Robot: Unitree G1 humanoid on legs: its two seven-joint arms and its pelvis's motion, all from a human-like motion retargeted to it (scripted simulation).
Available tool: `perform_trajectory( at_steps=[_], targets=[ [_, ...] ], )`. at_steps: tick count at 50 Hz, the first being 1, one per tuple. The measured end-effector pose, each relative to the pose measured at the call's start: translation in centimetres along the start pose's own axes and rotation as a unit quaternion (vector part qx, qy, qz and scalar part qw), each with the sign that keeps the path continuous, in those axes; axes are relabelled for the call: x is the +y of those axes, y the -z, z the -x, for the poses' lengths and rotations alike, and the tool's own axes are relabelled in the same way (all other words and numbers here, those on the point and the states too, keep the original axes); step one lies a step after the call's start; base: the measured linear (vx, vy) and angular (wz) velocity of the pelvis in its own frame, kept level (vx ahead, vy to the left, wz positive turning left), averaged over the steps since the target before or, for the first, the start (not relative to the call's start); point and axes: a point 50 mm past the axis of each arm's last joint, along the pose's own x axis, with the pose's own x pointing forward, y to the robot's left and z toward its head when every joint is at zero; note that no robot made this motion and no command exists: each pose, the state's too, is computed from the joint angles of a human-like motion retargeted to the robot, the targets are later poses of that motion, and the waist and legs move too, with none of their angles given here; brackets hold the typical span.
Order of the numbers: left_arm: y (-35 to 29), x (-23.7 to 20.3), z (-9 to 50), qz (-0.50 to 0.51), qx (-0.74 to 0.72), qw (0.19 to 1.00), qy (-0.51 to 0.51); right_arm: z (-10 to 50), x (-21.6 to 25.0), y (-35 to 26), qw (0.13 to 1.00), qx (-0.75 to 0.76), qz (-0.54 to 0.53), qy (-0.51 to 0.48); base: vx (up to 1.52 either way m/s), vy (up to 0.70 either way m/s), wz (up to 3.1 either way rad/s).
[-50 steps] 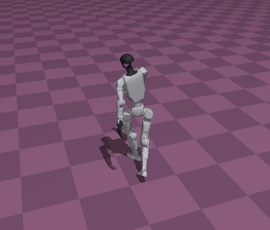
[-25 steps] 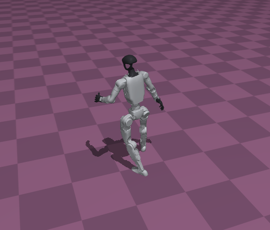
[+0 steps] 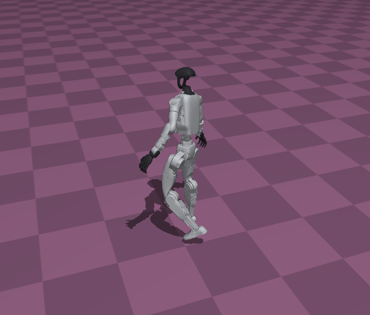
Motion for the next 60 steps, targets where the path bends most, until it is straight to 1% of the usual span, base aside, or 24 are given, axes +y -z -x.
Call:
perform_trajectory(
  at_steps=[2,5,8,11,16,20,22,25,27,32,35,37,39,43,48,50,52,55,57,60],
  targets=[
    [4.3,0.1,0.9,-0.001,0.085,0.996,-0.013,0.5,1.0,-4.5,0.997,-0.068,-0.032,0.002,0.37,-0.21,-0.8],
    [9.5,0.1,2.9,-0.049,0.186,0.981,-0.006,2.4,2.8,-11.3,0.981,-0.172,-0.081,-0.028,0.35,-0.19,-0.68],
    [12.8,-0.2,4.9,-0.1,0.237,0.966,0.021,5.2,4.4,-17.0,0.956,-0.267,-0.106,-0.06,0.34,-0.15,-0.37],
    [14.2,-1.1,6.1,-0.077,0.252,0.964,0.037,8.2,5.6,-21.0,0.929,-0.339,-0.121,-0.088,0.33,-0.11,-0.47],
    [14.9,-3.7,7.4,0.031,0.253,0.965,0.067,11.9,7.6,-24.7,0.901,-0.389,-0.138,-0.135,0.33,-0.06,-0.65],
    [14.7,-6.0,8.1,0.072,0.26,0.958,0.094,13.0,8.9,-25.5,0.898,-0.388,-0.106,-0.179,0.35,0.03,-0.65],
    [14.6,-6.9,8.4,0.064,0.258,0.957,0.12,13.0,9.4,-25.4,0.897,-0.38,-0.089,-0.206,0.36,0.04,-0.46],
    [14.6,-7.9,8.8,0.054,0.26,0.952,0.153,12.2,10.0,-24.3,0.903,-0.358,-0.036,-0.234,0.41,0.08,-0.11],
    [15.2,-8.1,9.5,0.03,0.26,0.948,0.183,11.7,10.7,-23.1,0.905,-0.345,0.007,-0.25,0.45,0.07,0.32],
    [16.4,-7.7,10.3,0.047,0.288,0.942,0.166,10.6,12.3,-19.7,0.896,-0.335,0.147,-0.252,0.5,0.11,0.21],
    [16.8,-6.8,10.1,0.027,0.296,0.944,0.144,9.2,12.9,-16.2,0.896,-0.312,0.184,-0.255,0.55,0.17,0.54],
    [16.7,-7.0,10.0,0.04,0.306,0.942,0.13,8.1,12.8,-13.5,0.902,-0.286,0.199,-0.254,0.55,0.23,0.9],
    [16.4,-6.2,9.4,0.011,0.289,0.948,0.133,6.9,12.7,-9.9,0.918,-0.234,0.18,-0.266,0.55,0.2,1.26],
    [13.6,-4.7,6.7,0.036,0.236,0.967,0.091,4.8,11.3,-3.7,0.943,-0.125,0.173,-0.257,0.47,0.19,1.07],
    [8.4,-3.6,3.8,0.142,0.146,0.979,0.018,3.6,9.0,3.2,0.955,0.001,0.197,-0.219,0.43,0.2,1.4],
    [6.1,-3.3,3.1,0.175,0.098,0.98,0.012,3.6,8.4,5.5,0.959,0.043,0.173,-0.222,0.41,0.16,1.92],
    [4.0,-3.1,2.7,0.192,0.047,0.98,0.026,3.8,8.1,7.3,0.963,0.077,0.127,-0.227,0.4,0.13,1.97],
    [1.5,-2.9,2.4,0.185,-0.014,0.981,0.055,4.4,8.2,9.5,0.965,0.124,0.044,-0.226,0.4,0.1,2.01],
    [0.5,-2.8,2.2,0.154,-0.041,0.985,0.066,5.0,8.6,10.6,0.964,0.15,0.004,-0.22,0.38,0.1,2.0],
    [-0.9,-2.9,1.8,0.097,-0.063,0.991,0.068,5.6,9.4,10.9,0.962,0.163,-0.02,-0.217,0.36,0.12,1.78]
  ],
)
